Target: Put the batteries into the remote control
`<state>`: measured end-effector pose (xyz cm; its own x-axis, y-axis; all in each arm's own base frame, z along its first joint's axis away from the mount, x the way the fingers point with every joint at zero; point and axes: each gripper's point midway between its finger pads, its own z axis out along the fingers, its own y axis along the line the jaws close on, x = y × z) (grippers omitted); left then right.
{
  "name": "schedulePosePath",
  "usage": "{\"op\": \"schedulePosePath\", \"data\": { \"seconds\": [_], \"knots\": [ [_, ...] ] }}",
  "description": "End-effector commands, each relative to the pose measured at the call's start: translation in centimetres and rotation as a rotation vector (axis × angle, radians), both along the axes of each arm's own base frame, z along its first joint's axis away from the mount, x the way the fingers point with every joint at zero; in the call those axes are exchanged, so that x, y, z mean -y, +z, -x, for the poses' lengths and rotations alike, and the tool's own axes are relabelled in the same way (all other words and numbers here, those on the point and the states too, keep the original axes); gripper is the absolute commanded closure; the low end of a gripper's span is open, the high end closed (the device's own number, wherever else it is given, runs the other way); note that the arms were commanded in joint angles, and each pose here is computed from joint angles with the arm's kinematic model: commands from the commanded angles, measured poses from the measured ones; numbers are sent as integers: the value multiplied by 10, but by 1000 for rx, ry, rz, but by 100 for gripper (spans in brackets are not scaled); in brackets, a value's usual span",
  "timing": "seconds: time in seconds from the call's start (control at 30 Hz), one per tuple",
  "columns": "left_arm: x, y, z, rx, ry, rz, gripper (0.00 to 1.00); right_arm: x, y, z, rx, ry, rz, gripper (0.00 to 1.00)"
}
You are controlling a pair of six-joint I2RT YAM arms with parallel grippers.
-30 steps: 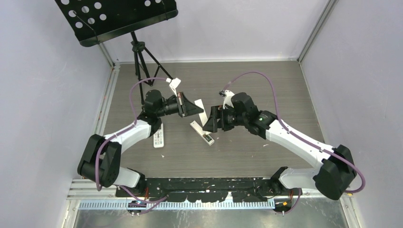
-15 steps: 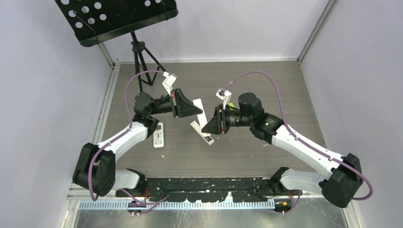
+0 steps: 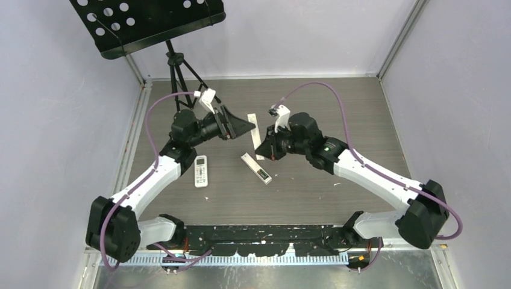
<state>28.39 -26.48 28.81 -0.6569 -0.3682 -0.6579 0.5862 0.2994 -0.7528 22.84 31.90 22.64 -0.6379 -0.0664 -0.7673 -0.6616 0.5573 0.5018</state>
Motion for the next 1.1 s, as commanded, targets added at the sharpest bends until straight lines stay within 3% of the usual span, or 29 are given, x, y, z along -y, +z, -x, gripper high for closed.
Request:
{"op": "schedulePosePath", "data": {
  "seconds": [0.0,0.2,0.53,0.77,1.07],
  "knots": [
    [-45,-31,-39,-98,340,-275,22,5,-5,-42,194,-170,233,100],
    [-60,-32,-41,-181,422,-340,20,-11,-22,-60,329,-242,471,100],
    [-67,-49,-34,-331,461,-371,30,-40,-13,-62,393,-248,457,100],
    [-55,-52,-34,-384,431,-291,51,-51,-16,-64,401,-239,465,100],
    [-52,-60,-36,-432,431,-268,97,-52,-22,-65,402,-257,490,99]
  ]
}}
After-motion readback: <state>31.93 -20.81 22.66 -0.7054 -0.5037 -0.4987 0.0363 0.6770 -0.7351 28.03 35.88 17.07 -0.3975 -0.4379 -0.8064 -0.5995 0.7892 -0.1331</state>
